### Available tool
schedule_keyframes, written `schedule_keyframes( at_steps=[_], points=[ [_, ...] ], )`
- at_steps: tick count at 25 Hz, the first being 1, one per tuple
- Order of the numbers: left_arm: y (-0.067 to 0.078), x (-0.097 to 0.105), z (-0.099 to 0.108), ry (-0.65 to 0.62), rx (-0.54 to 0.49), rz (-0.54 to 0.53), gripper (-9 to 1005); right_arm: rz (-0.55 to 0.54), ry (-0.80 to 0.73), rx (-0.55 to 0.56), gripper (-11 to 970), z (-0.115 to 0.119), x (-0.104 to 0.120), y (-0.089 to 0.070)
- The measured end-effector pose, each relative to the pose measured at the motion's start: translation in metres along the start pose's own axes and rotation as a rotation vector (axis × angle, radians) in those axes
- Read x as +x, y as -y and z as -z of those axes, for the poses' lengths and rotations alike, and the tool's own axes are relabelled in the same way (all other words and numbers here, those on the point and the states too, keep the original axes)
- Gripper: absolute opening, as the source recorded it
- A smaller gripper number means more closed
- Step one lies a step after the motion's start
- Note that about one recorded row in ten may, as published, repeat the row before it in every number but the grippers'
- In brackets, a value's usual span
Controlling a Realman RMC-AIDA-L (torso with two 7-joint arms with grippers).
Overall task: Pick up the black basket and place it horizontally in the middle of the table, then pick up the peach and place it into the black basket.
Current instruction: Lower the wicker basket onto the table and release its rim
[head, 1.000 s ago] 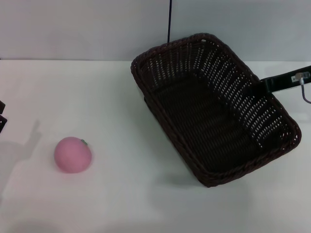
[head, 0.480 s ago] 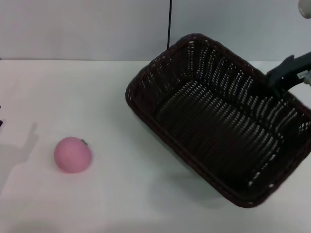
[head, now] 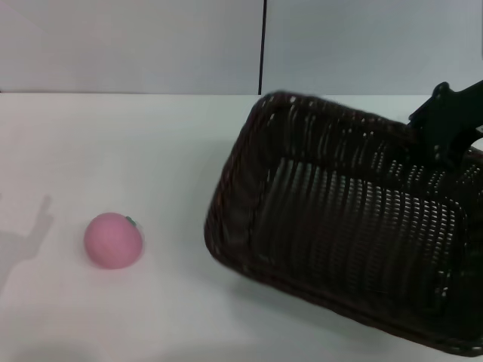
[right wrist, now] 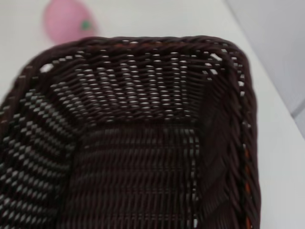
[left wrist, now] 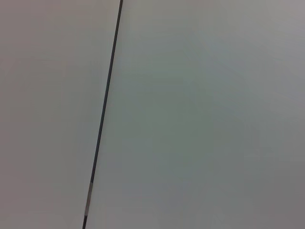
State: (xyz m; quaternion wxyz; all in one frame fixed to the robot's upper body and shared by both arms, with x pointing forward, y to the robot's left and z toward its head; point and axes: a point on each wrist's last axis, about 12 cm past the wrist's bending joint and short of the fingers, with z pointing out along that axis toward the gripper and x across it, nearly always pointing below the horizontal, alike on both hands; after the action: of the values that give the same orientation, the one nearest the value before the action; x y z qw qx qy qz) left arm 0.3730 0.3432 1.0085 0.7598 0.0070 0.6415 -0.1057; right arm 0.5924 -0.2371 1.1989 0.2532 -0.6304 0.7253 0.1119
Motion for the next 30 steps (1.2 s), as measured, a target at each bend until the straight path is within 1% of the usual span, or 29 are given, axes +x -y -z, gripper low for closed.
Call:
schedule_keyframes(
  at_steps=[1,2,4,7,10,14,15,16,17,18,20,28,30],
  points=[
    [0.000,0.000,0.000,0.000,0.000,0.000,815,0.000,0.000,0.000,173,0.000,0.000,0.000],
    [0.000,0.000,0.001,-0.001,-0.002,0.000,815,0.048,0.020,0.000,173,-0.003,-0.003,0.000],
    [0.000,0.000,0.002,-0.003,-0.004,0.000,814,0.067,0.031,0.002,173,-0.004,-0.005,0.000],
    [0.000,0.000,0.004,-0.001,-0.005,0.001,815,0.149,0.116,0.000,172,-0.007,-0.014,-0.003],
    [0.001,0.000,0.005,0.000,-0.006,0.001,815,0.170,0.155,-0.009,172,-0.010,-0.017,-0.003],
    [0.003,0.000,0.006,0.000,0.001,0.003,814,0.190,0.174,-0.042,165,-0.024,-0.018,-0.004],
    [0.003,0.000,0.006,-0.001,0.003,0.003,814,0.197,0.162,-0.049,163,-0.035,-0.018,-0.006],
    [0.003,0.000,0.006,-0.001,0.003,0.003,814,0.197,0.162,-0.049,163,-0.035,-0.018,-0.006],
    [0.003,0.000,0.007,-0.001,0.004,0.003,814,0.200,0.146,-0.048,163,-0.045,-0.017,-0.008],
    [0.003,0.000,0.007,-0.001,0.004,0.003,814,0.200,0.146,-0.048,163,-0.045,-0.017,-0.008],
    [0.003,0.000,0.007,-0.001,0.004,0.004,814,0.205,0.129,-0.050,163,-0.054,-0.016,-0.011],
    [0.005,0.001,0.007,0.001,0.005,0.008,815,0.219,0.114,-0.074,171,-0.060,-0.016,-0.018],
    [0.005,0.001,0.006,0.002,0.007,0.009,815,0.202,0.122,-0.077,185,-0.061,-0.015,-0.018]
  ],
)
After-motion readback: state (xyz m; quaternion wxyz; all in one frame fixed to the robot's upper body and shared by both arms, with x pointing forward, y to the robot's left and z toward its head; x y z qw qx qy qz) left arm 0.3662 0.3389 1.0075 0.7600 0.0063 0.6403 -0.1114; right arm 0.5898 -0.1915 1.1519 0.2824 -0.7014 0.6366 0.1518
